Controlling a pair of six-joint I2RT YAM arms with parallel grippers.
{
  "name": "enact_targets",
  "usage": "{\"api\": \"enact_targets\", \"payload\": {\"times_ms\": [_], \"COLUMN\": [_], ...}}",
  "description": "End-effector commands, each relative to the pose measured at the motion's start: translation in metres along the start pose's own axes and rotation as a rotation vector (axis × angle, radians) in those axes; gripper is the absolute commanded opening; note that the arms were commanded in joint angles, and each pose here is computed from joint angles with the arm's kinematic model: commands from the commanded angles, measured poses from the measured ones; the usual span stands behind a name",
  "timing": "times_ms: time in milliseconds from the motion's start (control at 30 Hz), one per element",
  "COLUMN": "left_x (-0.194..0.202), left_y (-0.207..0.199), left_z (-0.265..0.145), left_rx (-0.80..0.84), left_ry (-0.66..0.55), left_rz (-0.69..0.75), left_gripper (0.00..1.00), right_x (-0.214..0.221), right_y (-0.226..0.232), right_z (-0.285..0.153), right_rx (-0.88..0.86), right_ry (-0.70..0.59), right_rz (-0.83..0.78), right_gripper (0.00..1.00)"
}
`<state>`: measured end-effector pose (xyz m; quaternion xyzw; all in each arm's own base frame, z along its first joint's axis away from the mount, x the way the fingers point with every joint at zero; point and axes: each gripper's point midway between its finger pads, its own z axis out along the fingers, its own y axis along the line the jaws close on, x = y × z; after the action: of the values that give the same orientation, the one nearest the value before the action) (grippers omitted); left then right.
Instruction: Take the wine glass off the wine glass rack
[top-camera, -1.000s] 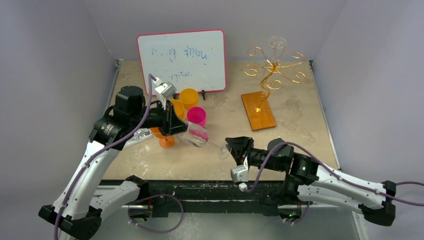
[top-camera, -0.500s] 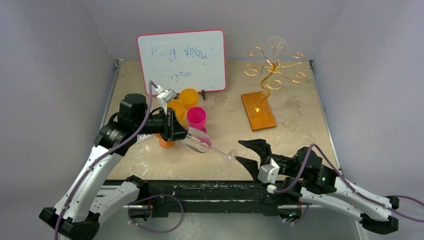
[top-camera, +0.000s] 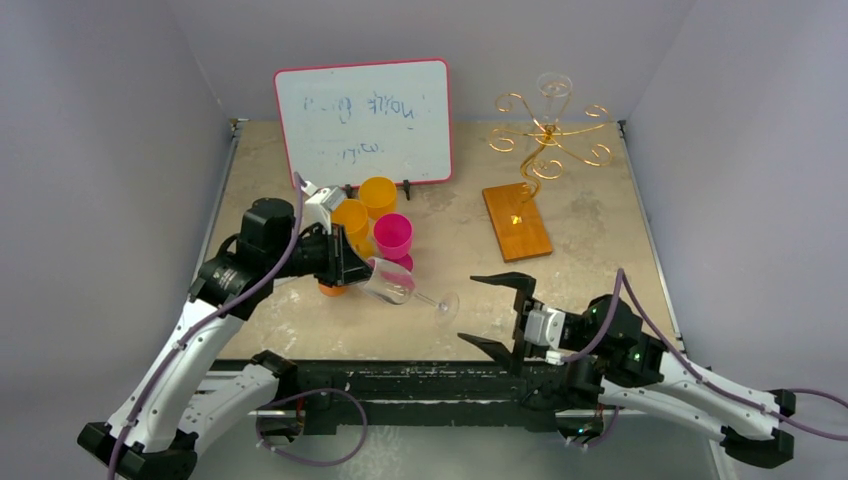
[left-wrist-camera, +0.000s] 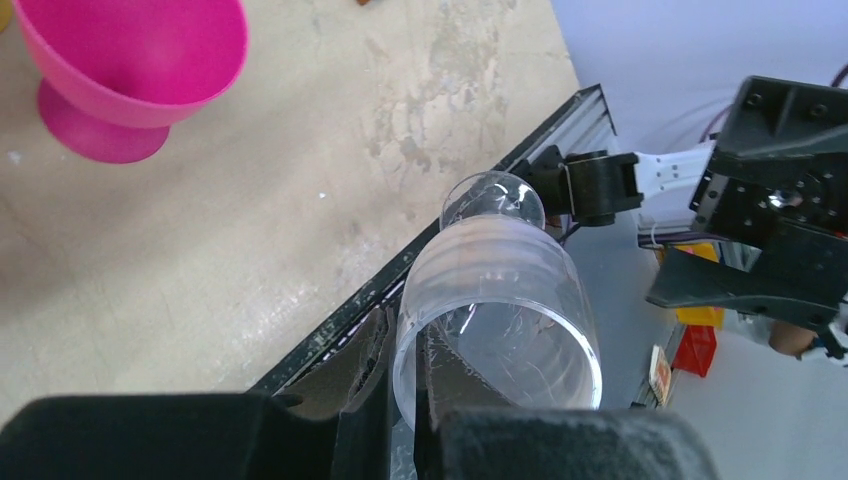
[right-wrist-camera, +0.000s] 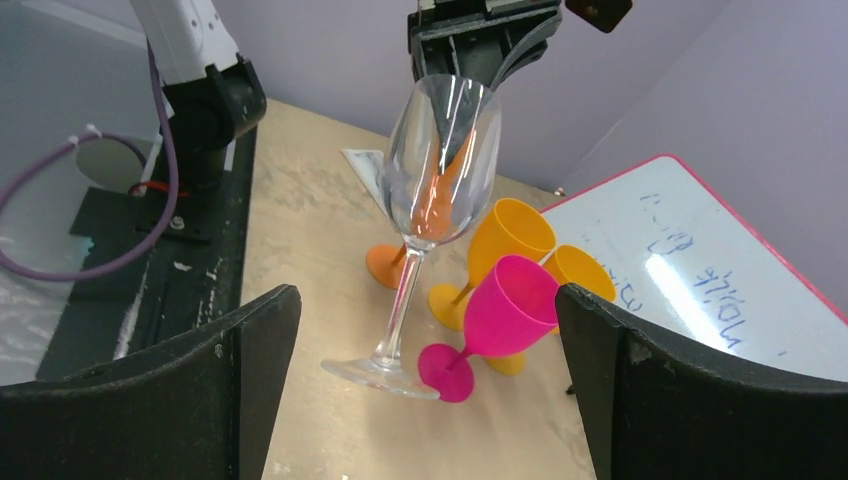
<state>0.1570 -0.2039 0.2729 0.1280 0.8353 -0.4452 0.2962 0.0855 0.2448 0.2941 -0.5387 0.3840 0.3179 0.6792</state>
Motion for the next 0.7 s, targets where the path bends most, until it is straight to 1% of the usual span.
{"api": "enact_targets", "payload": {"times_ms": [0, 133, 167, 233, 300, 333, 367, 400, 433, 467, 533, 567, 633, 667], "left_x": [-0.016, -0.022, -0.024, -0.027, -0.022, -0.016, -0.009, -0.006, -0.007, -0.006, -0.010, -0.012, -0.012, -0.008], "left_y": [-0.006, -0.012, -0.008, 0.011, 0.026, 0.028, 0.024, 0.022, 0.024, 0.027, 0.031, 0.033, 0.042, 0.046], "left_z": [-0.007, -0.010, -0.010, -0.013, -0.013, -0.011, -0.009, -0.010, -0.012, -0.015, -0.023, -0.026, -0.026, -0.024], "left_rx": [-0.017, -0.013, -0.037, -0.152, -0.230, -0.227, -0.195, -0.193, -0.212, -0.241, -0.299, -0.320, -0.372, -0.390], "left_ry": [-0.056, -0.075, -0.084, -0.105, -0.080, -0.049, -0.010, 0.007, -0.001, -0.002, -0.033, -0.054, -0.064, -0.048], "left_rz": [0.038, 0.027, 0.022, 0.000, -0.014, -0.024, -0.028, -0.032, -0.030, -0.035, -0.028, -0.032, -0.049, -0.053], "left_gripper": [0.00, 0.00, 0.00, 0.00, 0.00, 0.00, 0.00, 0.00, 0.00, 0.00, 0.00, 0.00, 0.00, 0.00], "right_x": [-0.013, -0.005, -0.006, -0.007, -0.004, -0.001, 0.007, 0.024, 0.030, 0.045, 0.063, 0.066, 0.065, 0.070], "right_y": [-0.010, -0.016, -0.019, -0.024, -0.033, -0.039, -0.043, -0.044, -0.044, -0.048, -0.052, -0.048, -0.043, -0.042], "right_z": [0.001, -0.005, -0.006, -0.008, -0.011, -0.014, -0.017, -0.023, -0.026, -0.035, -0.050, -0.052, -0.050, -0.054], "right_rx": [0.073, 0.125, 0.140, 0.179, 0.262, 0.318, 0.385, 0.475, 0.512, 0.617, 0.798, 0.817, 0.776, 0.802], "right_ry": [-0.061, -0.016, -0.010, -0.004, 0.000, 0.008, 0.028, 0.082, 0.108, 0.151, 0.193, 0.207, 0.232, 0.253], "right_rz": [0.103, 0.142, 0.165, 0.236, 0.360, 0.437, 0.535, 0.689, 0.749, 0.847, 1.048, 1.107, 1.095, 1.104], "right_gripper": [1.00, 1.00, 1.00, 1.00, 1.00, 1.00, 1.00, 1.00, 1.00, 1.00, 1.00, 1.00, 1.00, 1.00]}}
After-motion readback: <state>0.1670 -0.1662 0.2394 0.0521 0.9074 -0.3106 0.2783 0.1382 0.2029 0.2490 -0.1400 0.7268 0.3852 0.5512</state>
